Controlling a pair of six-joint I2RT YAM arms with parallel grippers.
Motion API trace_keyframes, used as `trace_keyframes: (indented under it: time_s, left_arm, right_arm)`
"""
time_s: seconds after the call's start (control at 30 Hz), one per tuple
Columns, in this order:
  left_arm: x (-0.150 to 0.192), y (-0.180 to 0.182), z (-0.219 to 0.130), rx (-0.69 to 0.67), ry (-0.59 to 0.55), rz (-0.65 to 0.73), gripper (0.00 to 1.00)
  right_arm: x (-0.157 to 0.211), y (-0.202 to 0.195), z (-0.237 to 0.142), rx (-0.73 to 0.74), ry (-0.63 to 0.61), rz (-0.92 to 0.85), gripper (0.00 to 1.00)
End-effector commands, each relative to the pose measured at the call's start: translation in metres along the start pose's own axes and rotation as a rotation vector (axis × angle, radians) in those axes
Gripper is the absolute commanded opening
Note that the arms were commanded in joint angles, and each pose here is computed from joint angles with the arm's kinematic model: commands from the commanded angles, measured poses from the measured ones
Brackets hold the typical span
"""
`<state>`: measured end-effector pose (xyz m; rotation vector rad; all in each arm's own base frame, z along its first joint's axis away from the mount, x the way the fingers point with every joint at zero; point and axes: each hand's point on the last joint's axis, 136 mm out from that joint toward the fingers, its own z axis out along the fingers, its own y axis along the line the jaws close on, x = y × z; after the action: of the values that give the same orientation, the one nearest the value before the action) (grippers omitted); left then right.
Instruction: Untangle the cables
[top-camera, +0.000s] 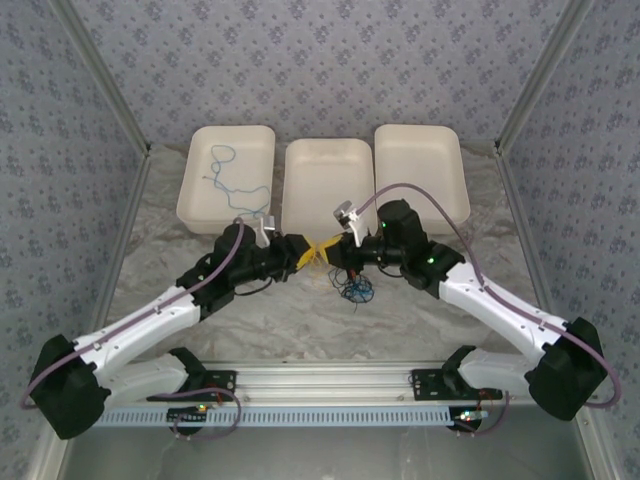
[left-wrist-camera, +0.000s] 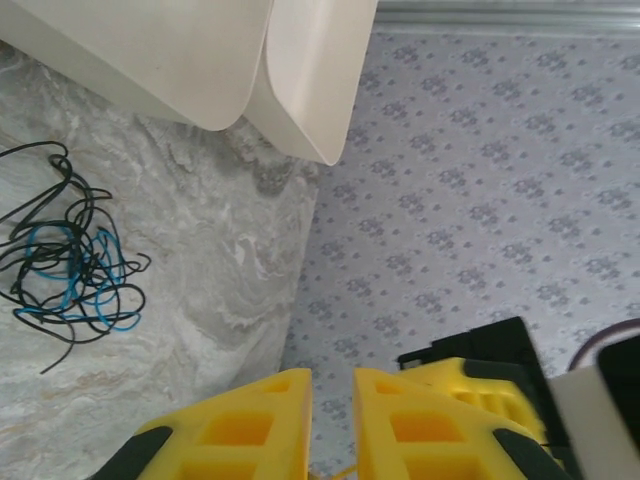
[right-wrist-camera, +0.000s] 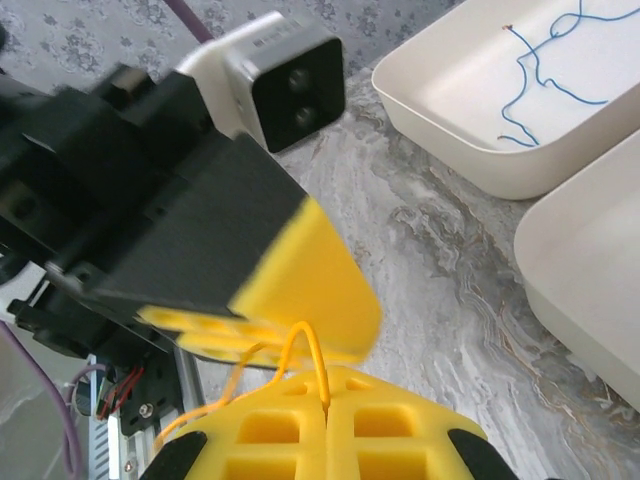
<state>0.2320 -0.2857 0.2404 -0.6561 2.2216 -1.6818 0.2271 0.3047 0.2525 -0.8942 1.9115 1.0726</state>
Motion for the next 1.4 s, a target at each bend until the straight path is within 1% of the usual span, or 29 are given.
trace_keyframes:
  time_s: [0.0, 0.07, 0.2, 0.27, 0.33, 0.47, 0.53, 0.73, 1.07, 1.17, 1.37]
  left_arm:
    - [-0.002, -0.018, -0.010, 0.071, -0.024, -0.069, 0.19]
    - [-0.001, -0.018, -0.011, 0.066, -0.021, -0.073, 0.17]
    - [0.002, -0.010, -0.010, 0.023, -0.001, -0.087, 0.17]
    - [0.001, 0.000, -0.013, -0.019, -0.016, -0.105, 0.21]
    - [-0.004, 0.007, -0.017, -0.042, -0.046, -0.121, 0.27]
    - [-0.011, 0.006, -0.022, -0.030, -0.078, -0.133, 0.36]
    - [-0.011, 0.003, -0.021, -0.024, -0.071, -0.130, 0.37]
    - [-0.008, 0.003, -0.012, -0.029, -0.038, -0.130, 0.35]
    - [-0.007, 0.000, -0.012, -0.025, -0.037, -0.121, 0.34]
    - [-0.005, 0.001, -0.010, -0.029, -0.029, -0.120, 0.27]
    - [-0.004, 0.007, -0.010, -0.044, -0.031, -0.122, 0.20]
  right_arm:
    - [-0.010, 0.003, -0.007, 0.012, -0.054, -0.029, 0.00]
    - [-0.011, 0.002, -0.007, 0.016, -0.058, -0.031, 0.00]
    - [-0.016, 0.001, -0.008, 0.023, -0.099, -0.037, 0.00]
    - [-0.021, 0.003, -0.011, 0.033, -0.136, -0.054, 0.00]
    - [-0.024, 0.004, -0.013, 0.047, -0.159, -0.073, 0.00]
    - [-0.022, 0.003, -0.011, 0.052, -0.161, -0.081, 0.00]
    - [-0.022, 0.003, -0.009, 0.050, -0.155, -0.082, 0.00]
    - [-0.023, 0.003, -0.003, 0.048, -0.147, -0.084, 0.00]
    - [-0.019, 0.003, 0.009, 0.044, -0.120, -0.084, 0.00]
    - [-0.022, 0.003, 0.010, 0.047, -0.130, -0.086, 0.00]
    - [-0.030, 0.002, 0.012, 0.051, -0.140, -0.086, 0.00]
